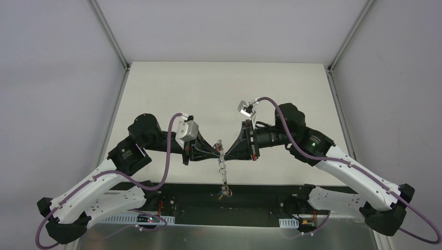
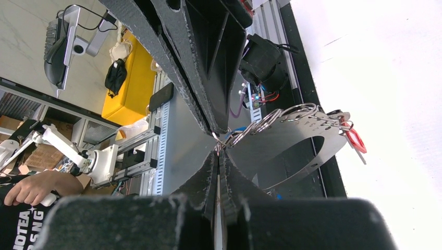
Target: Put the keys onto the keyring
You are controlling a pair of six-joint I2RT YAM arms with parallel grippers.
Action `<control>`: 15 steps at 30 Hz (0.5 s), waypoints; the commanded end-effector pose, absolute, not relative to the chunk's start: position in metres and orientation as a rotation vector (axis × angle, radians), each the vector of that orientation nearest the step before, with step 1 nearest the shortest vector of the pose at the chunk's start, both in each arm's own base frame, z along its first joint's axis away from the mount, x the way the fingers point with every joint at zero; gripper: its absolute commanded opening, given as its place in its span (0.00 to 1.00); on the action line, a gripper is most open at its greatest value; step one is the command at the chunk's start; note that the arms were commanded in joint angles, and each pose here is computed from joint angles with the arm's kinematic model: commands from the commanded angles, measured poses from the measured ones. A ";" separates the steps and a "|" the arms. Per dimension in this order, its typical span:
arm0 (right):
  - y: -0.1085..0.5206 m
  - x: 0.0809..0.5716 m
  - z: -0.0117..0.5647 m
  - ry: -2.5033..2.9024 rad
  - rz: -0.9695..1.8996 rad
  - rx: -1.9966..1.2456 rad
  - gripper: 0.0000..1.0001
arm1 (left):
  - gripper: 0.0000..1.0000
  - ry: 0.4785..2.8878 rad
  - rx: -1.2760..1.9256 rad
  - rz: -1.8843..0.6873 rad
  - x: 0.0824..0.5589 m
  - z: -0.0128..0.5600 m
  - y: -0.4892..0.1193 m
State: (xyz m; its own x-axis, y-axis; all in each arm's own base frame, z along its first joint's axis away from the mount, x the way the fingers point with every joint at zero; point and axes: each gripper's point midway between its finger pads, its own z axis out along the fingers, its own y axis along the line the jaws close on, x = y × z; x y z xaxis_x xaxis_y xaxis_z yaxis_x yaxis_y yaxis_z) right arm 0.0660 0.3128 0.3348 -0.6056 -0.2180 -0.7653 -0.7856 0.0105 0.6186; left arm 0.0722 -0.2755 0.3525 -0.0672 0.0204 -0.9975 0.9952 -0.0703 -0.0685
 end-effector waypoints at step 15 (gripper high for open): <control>0.316 0.076 0.380 1.647 1.613 -0.983 0.00 | 0.00 1.094 1.294 -1.331 0.054 0.372 -0.273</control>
